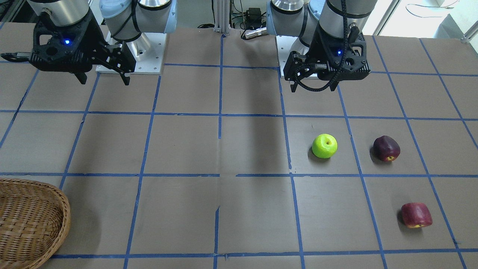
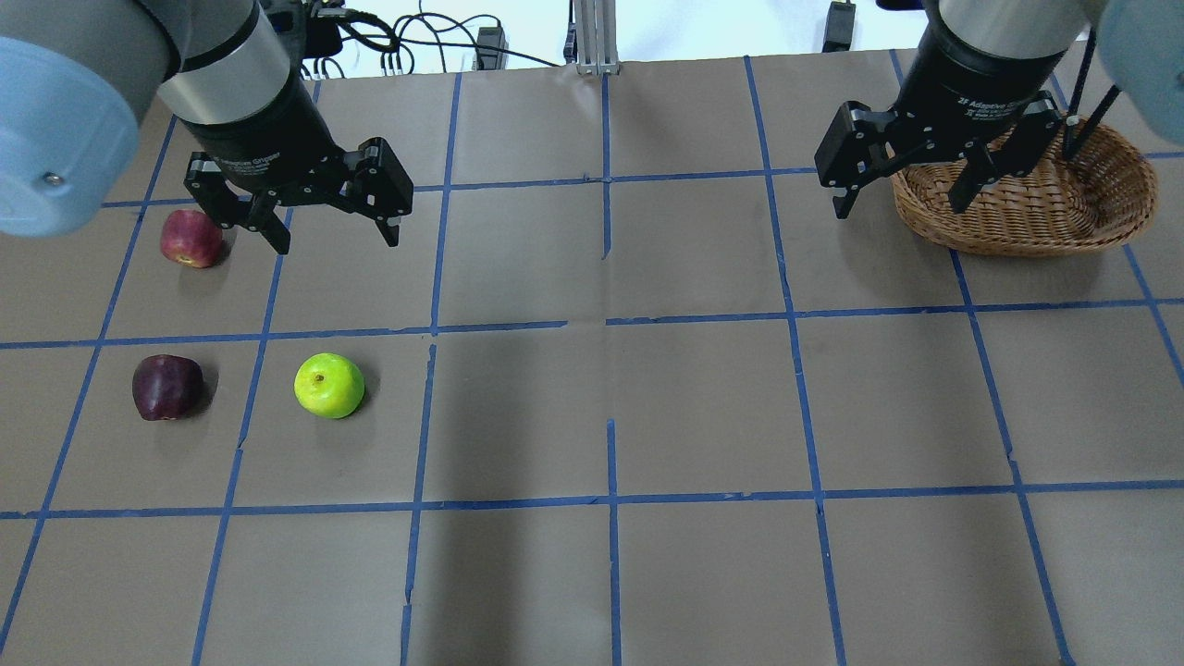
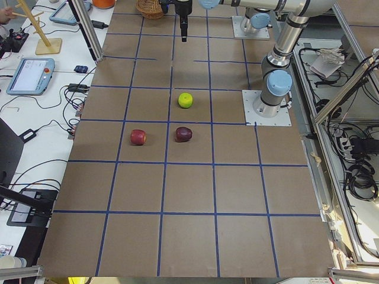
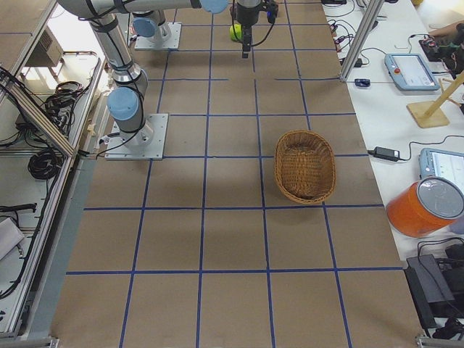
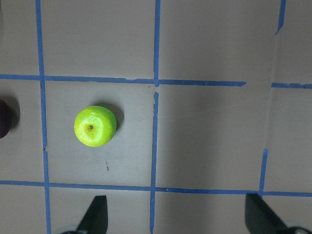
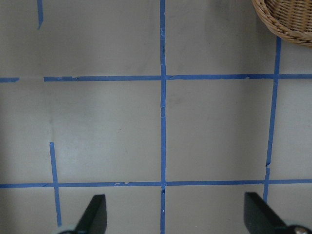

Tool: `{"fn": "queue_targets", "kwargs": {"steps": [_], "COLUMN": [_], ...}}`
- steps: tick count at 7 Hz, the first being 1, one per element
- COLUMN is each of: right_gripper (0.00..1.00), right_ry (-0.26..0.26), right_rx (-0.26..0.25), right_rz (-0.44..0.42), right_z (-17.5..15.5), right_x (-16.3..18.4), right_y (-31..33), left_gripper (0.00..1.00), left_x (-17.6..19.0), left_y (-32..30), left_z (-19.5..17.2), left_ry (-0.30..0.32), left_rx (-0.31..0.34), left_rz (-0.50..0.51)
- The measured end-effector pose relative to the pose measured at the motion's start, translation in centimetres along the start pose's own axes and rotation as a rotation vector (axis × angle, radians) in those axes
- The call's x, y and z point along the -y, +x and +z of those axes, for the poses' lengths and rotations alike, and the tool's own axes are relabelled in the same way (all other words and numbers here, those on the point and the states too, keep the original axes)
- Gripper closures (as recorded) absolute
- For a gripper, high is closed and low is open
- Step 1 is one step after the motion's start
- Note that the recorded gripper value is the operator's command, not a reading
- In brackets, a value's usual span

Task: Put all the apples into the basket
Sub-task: 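Lower the left gripper onto the green apple and grasp it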

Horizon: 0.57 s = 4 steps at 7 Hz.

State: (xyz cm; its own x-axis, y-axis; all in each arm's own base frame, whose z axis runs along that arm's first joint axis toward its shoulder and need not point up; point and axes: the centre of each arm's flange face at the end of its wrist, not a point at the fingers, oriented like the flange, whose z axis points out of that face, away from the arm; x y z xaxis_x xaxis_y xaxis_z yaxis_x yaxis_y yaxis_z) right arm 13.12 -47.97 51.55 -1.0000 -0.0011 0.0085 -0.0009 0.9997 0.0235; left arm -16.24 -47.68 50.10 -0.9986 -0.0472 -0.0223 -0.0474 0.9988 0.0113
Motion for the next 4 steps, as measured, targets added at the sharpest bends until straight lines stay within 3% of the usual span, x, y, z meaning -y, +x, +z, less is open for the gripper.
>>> {"fn": "queue_targets", "kwargs": {"steps": [4], "right_gripper": [0.00], "right_ry": [0.006], "right_rx": [-0.003], "right_rz": [0.004], "right_z": [-0.14], "right_x": [-0.02], "right_y": [0.14], "left_gripper": [0.00], "left_x": [0.05], "left_y": [-0.02], "left_z": [0.72], "left_ry": [-0.013], "left_rx": [0.001], "left_rz": [0.005]}}
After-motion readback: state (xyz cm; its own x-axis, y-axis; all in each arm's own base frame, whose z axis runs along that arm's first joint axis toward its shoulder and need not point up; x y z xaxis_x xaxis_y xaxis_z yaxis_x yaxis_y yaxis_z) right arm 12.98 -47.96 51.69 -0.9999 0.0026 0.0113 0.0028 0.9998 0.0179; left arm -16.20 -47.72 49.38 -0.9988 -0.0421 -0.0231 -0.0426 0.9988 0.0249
